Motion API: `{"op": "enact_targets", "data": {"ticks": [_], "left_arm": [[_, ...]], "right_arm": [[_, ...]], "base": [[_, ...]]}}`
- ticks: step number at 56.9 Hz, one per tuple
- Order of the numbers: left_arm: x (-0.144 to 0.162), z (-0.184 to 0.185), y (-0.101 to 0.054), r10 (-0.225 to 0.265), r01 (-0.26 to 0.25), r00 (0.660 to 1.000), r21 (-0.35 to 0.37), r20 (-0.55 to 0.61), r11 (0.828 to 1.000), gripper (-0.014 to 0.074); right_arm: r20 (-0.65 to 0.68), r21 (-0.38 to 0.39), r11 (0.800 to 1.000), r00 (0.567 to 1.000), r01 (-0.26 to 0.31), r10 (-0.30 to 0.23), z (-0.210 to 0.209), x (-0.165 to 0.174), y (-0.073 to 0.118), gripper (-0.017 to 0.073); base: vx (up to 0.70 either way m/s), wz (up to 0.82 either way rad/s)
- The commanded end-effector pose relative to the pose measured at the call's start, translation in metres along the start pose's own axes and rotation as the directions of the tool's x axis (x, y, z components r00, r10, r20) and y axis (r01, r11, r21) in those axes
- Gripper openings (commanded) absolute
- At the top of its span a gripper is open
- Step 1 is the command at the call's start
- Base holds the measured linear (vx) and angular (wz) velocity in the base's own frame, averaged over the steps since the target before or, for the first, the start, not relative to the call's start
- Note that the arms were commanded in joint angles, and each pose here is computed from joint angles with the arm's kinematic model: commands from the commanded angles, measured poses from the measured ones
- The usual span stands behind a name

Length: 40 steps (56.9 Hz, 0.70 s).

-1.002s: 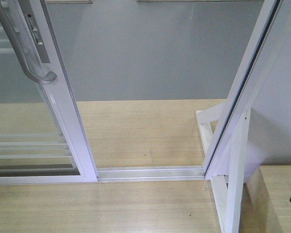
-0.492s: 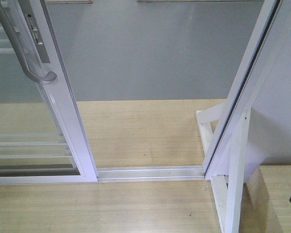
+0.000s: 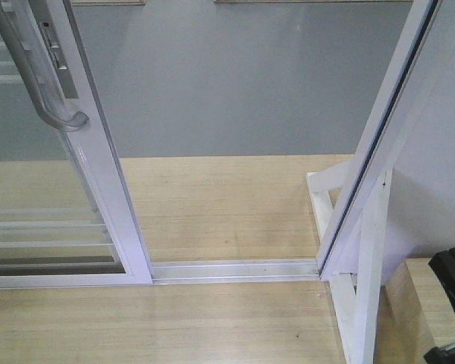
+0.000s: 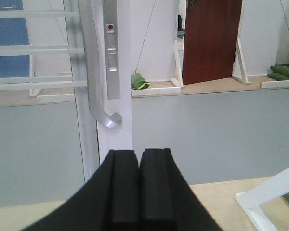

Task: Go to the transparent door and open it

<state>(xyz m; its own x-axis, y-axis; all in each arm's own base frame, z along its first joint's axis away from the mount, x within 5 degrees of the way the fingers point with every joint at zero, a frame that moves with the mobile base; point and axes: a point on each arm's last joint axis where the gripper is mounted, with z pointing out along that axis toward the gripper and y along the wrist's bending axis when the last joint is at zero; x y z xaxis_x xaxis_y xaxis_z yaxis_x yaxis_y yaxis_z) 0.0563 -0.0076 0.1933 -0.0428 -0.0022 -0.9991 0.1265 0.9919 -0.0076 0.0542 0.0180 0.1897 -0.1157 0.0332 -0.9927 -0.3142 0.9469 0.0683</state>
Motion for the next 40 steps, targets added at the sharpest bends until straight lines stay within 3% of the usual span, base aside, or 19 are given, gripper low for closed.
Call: {"op": "enact_targets", "data": {"ticks": [1, 11, 23, 40], "left_arm": [[-0.005, -0.001, 0.000, -0.007, 0.007, 0.996, -0.003, 0.086, 1.000, -0.0003], [-0.005, -0.001, 0.000, -0.007, 0.007, 0.996, -0.003, 0.087, 1.000, -0.0003], [-0.005, -0.001, 0.000, -0.007, 0.007, 0.996, -0.003, 0.087, 1.000, -0.0003], [-0.005, -0.001, 0.000, -0.007, 0.007, 0.996, -0.003, 0.087, 1.000, -0.0003]], "right_arm": [[0.004, 0.003, 0.999, 0.999, 0.032, -0.032, -0.001, 0.003, 0.000, 0.0001], [-0.124, 0.009, 0.999, 0.992, 0.035, -0.034, -0.002, 0.014, -0.001, 0.0001], [-0.121, 0.013, 0.999, 0.992, 0.034, -0.033, -0.002, 0.014, -0.001, 0.0001], [-0.111, 0.194, 0.981, 0.994, 0.007, 0.015, -0.003, 0.013, -0.011, 0.0001]], "base": [[0.00, 0.00], [0.00, 0.00], [0.00, 0.00], [0.00, 0.00]]}}
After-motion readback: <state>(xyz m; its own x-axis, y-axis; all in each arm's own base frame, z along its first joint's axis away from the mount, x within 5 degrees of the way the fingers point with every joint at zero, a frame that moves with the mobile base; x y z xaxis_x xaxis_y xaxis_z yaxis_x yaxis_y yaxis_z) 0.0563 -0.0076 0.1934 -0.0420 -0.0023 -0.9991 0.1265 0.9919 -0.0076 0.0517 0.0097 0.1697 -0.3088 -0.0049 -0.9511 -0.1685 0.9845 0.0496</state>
